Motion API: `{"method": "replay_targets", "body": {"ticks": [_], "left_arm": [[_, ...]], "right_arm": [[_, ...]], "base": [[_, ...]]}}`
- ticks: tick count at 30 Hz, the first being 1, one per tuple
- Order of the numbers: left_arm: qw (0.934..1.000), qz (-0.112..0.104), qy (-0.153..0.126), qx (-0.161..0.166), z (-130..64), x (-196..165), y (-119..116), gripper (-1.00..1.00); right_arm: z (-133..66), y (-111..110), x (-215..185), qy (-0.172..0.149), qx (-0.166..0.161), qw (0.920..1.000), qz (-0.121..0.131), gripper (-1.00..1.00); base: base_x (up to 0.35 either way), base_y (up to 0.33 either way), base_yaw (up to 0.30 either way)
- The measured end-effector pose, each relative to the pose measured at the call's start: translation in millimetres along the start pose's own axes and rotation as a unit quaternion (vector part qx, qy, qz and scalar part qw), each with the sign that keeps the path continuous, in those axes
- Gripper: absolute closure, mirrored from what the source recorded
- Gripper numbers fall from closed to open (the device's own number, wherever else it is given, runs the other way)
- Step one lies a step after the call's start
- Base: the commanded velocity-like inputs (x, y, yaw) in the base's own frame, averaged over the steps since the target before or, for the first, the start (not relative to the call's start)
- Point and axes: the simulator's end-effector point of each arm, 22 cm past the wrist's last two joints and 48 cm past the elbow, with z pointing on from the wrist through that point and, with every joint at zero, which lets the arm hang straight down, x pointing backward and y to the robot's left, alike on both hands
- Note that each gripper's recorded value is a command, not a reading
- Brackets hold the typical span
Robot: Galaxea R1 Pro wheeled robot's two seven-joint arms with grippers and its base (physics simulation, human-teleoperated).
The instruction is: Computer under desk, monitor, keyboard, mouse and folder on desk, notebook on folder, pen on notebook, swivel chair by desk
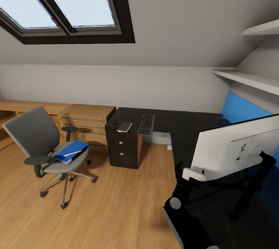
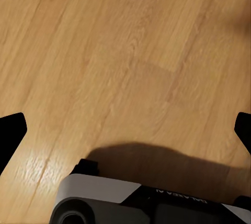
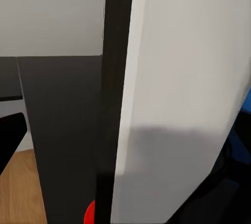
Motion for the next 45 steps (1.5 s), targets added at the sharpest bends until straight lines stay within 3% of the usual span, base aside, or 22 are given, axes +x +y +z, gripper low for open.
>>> {"method": "replay_targets", "body": {"ticks": [20,28,45], "left_arm": [[1.0,0.0,0.0,0.001,0.1,0,0,-1.0],[1.0,0.0,0.0,0.001,0.1,0,0,-1.0],[1.0,-0.001,0.0,0.001,0.1,0,0,-1.0]], "right_arm": [[14.0,-23,4,0.003,0.025,0.9997,-0.004,-1.0],[22.1,-44,8,0.011,0.056,0.9984,0.001,-1.0],[21.9,-48,9,0.013,0.066,0.9977,0.001,-1.0]], "base": [[0.028,0.0,0.0],[0.001,0.0,0.0],[-0.063,0.0,0.0]]}}
